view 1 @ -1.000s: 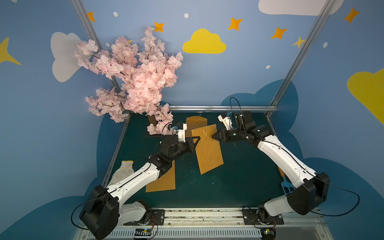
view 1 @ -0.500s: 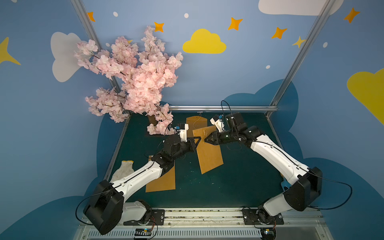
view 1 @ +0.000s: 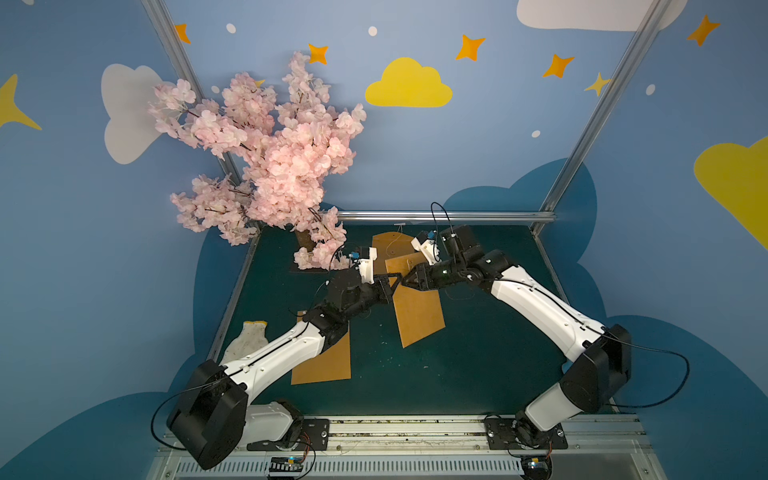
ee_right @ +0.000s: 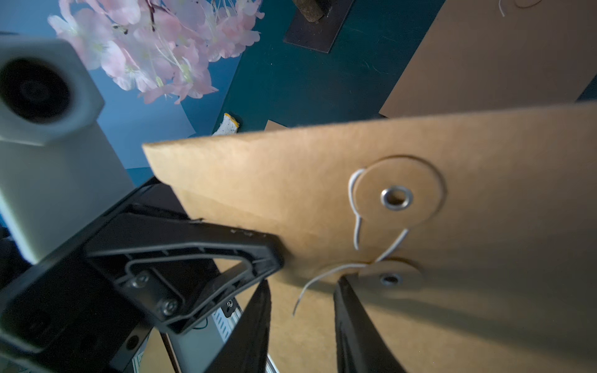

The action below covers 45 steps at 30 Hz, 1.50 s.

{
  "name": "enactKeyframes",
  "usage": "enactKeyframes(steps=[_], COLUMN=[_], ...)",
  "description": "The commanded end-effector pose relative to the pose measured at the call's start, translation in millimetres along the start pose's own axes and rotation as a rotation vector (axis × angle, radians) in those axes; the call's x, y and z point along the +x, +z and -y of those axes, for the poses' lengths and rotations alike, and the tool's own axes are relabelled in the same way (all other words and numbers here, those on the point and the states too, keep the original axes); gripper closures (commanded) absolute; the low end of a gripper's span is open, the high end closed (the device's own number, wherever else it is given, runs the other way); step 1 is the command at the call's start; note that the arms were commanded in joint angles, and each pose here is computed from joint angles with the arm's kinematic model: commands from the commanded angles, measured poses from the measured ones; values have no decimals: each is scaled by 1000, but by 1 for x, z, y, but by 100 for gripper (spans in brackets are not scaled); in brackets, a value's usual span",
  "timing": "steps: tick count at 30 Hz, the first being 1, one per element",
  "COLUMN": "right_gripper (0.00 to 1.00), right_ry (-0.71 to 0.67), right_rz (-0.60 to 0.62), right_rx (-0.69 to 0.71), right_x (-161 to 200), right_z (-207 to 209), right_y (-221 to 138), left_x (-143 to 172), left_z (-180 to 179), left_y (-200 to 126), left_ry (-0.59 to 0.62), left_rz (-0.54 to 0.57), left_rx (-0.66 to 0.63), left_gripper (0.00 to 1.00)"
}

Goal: Open the file bag

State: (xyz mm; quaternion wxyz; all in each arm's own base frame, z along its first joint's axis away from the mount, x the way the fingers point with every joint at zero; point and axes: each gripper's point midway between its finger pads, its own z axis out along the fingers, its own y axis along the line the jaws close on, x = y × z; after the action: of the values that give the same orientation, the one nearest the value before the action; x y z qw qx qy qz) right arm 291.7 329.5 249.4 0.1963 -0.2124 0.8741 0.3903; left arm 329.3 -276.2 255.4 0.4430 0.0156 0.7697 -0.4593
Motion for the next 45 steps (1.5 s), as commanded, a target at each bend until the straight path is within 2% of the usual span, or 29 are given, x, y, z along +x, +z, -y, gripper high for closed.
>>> enactKeyframes(steps=[1,11,21,27,37,45], right_gripper=[66,82,83,99,100,100], right_ry=[-6,7,21,20,-14,-25], right_rz=[6,-21,-37,-38,22,119], right_rx=[-1,12,21,29,19,36], right_x=[-7,-5,-3,-2,-12,-31], right_z=[-6,-2,2,4,-5,8], right_y=[3,11,16,15,-5,-32], left_x=[-11,-12,-14,-15,-4,8], left_z=[17,20,22,23,14,10], left_y=[0,-2,-3,-4,-8,-13], left_ry=[19,24,24,28,38,26], left_rz=[25,29,33,35,13,-14], left_rx=[52,61,64,66,41,51], left_gripper=[97,97,98,98,97,97])
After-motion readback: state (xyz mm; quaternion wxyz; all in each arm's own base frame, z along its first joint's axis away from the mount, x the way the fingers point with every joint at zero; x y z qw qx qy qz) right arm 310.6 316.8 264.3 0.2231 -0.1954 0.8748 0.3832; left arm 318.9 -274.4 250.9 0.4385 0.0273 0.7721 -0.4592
